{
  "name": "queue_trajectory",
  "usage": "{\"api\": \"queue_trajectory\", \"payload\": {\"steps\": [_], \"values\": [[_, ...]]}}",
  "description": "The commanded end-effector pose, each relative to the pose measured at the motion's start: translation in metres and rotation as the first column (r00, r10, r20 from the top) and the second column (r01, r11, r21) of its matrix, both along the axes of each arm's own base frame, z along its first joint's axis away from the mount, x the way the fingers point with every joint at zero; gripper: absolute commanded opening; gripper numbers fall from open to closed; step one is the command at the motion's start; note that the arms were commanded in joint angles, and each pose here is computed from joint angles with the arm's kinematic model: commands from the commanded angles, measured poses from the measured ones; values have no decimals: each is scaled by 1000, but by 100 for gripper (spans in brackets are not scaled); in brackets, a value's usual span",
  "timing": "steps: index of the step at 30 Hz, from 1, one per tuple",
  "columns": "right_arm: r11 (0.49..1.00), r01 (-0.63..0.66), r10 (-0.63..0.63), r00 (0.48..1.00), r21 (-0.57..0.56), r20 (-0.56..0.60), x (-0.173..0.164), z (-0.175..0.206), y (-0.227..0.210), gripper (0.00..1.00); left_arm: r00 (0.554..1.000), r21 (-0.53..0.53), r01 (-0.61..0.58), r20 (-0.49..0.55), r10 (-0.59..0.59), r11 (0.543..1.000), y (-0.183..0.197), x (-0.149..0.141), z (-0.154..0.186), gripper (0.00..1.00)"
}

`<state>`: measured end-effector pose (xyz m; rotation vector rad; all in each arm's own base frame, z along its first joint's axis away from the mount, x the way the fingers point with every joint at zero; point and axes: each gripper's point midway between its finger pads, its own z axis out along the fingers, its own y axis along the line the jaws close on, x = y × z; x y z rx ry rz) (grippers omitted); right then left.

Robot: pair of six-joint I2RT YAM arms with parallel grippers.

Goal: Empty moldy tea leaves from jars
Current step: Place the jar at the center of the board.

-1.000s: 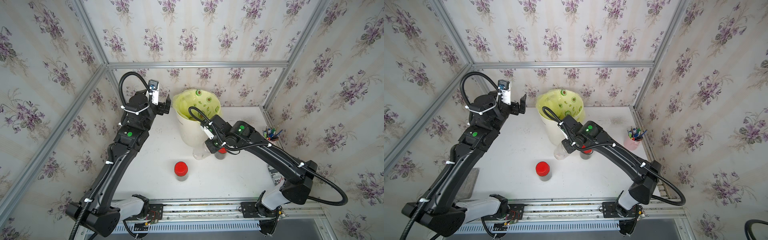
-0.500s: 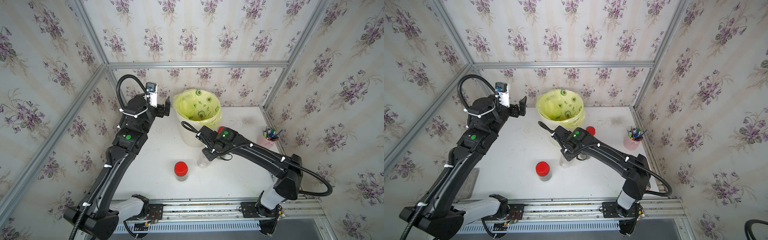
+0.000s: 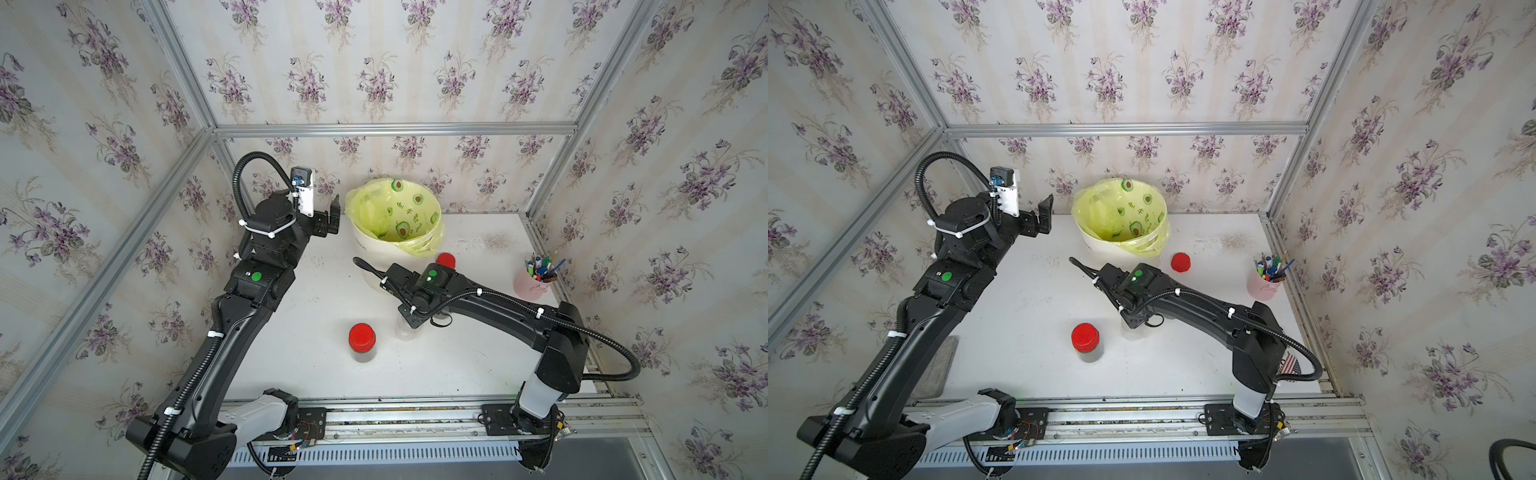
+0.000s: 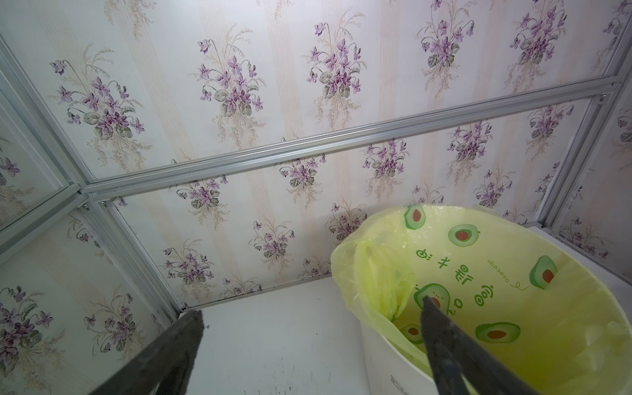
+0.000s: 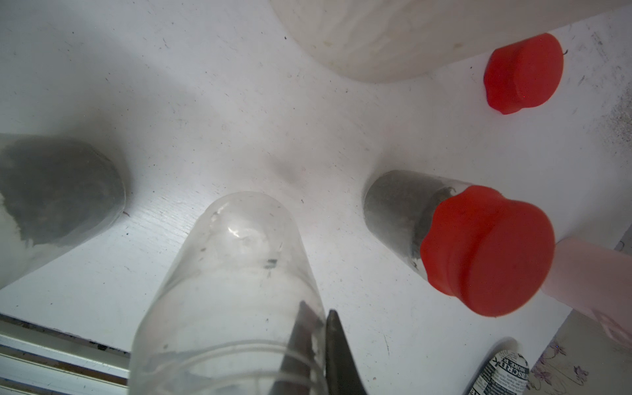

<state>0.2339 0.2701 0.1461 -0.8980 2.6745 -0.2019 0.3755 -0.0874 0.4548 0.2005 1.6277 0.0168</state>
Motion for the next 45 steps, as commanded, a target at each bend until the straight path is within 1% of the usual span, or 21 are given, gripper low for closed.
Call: {"api": "queue_trajectory", "payload": {"steps": [1, 4, 9, 14, 20, 23, 28, 30, 36, 45], "values": [[999, 31, -32, 999, 7, 33, 6, -4, 2, 0, 1000, -25, -6, 19, 7, 1000, 2, -1, 6, 100], [999, 34, -34, 999, 18, 27, 6, -12, 5, 0, 1000, -22, -7, 21, 7, 1000, 2, -2, 6, 100], [999, 41, -41, 998, -5, 41, 7, -20, 6, 0, 1000, -26, -5, 18, 5, 1000, 1, -1, 5, 100], [999, 46, -45, 998, -23, 31, 6, -30, 5, 0, 1000, -28, 4, 13, -4, 1000, -1, 1, 4, 100], [998, 51, -50, 998, -40, 25, 5, -36, 2, 3, 1000, -30, 10, 5, -10, 999, -3, 3, 1, 100], [998, 48, -47, 999, -41, 24, 4, -37, 2, 6, 1000, -29, 12, 3, -12, 999, -3, 3, 0, 100], [998, 44, -44, 999, -38, 4, 1, -43, 3, 7, 1000, -29, 12, 1, -12, 1000, -4, 4, 0, 100], [998, 43, -43, 999, -35, 0, 0, -44, 3, 9, 1000, -30, 15, 0, -15, 999, -4, 4, -1, 100], [999, 40, -40, 999, -3, -3, 0, -39, 9, 19, 1000, -33, 20, -4, -20, 999, -5, 5, -2, 100], [999, 40, -40, 999, 16, -6, -1, -35, 11, 30, 1000, -33, 23, -4, -23, 999, -6, 5, -2, 100]]}}
